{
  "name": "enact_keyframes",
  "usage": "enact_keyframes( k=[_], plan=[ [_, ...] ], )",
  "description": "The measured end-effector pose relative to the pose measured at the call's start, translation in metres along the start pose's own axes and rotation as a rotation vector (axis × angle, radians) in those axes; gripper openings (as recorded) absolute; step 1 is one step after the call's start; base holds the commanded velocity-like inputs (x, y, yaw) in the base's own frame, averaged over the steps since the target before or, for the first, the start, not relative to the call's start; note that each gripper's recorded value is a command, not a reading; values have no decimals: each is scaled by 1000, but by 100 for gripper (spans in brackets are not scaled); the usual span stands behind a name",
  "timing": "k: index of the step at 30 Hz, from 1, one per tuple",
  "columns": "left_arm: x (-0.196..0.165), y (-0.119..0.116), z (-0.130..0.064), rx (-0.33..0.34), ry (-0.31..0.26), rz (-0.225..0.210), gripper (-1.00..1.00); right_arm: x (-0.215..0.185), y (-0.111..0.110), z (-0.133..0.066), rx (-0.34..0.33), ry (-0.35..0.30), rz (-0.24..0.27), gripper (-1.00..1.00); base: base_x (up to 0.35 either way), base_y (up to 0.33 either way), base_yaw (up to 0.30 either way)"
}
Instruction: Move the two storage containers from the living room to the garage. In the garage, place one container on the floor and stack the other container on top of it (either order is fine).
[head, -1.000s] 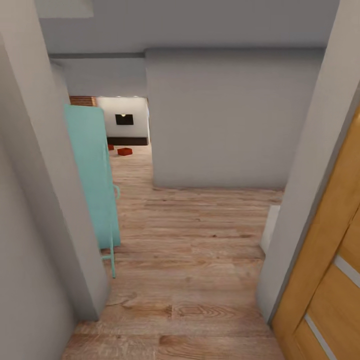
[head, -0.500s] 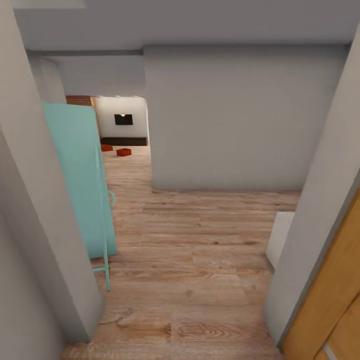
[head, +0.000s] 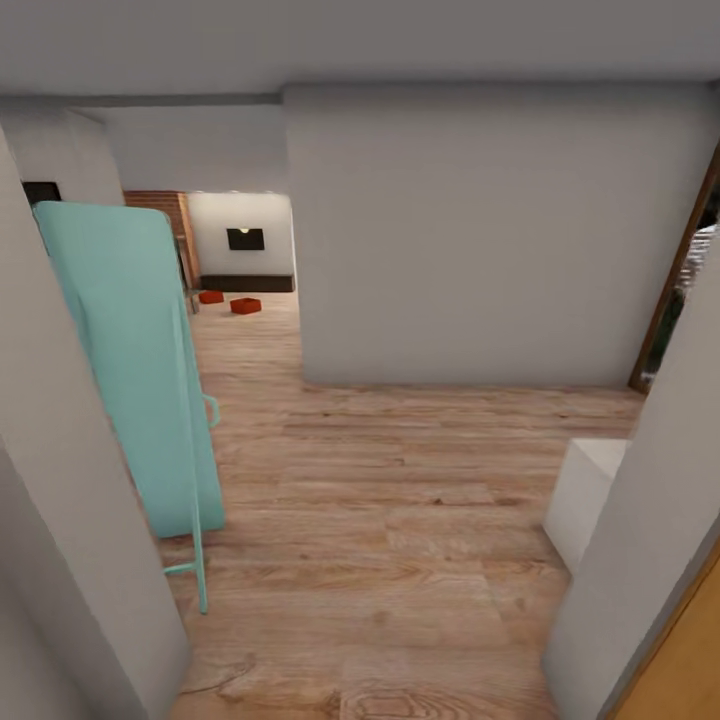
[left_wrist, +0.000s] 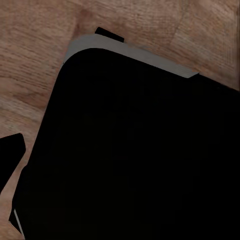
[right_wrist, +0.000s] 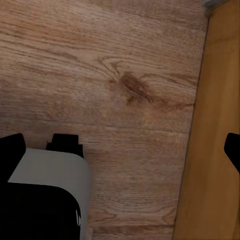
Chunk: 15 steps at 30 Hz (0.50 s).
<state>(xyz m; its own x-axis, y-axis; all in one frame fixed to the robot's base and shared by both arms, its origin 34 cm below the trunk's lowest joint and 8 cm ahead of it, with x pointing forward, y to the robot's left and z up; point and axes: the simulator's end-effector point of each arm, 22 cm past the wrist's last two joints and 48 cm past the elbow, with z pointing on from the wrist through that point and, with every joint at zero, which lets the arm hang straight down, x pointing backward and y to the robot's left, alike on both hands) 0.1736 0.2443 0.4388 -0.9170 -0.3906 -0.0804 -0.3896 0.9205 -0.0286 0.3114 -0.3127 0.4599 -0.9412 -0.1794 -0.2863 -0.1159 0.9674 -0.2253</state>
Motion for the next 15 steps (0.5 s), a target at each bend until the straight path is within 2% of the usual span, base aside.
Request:
enact_keyframes(
  k=[15],
  plan=[
    [0,0,0,0,0,0,100,-1,0,0,0,-3,0,100,322,0,0]
  ],
)
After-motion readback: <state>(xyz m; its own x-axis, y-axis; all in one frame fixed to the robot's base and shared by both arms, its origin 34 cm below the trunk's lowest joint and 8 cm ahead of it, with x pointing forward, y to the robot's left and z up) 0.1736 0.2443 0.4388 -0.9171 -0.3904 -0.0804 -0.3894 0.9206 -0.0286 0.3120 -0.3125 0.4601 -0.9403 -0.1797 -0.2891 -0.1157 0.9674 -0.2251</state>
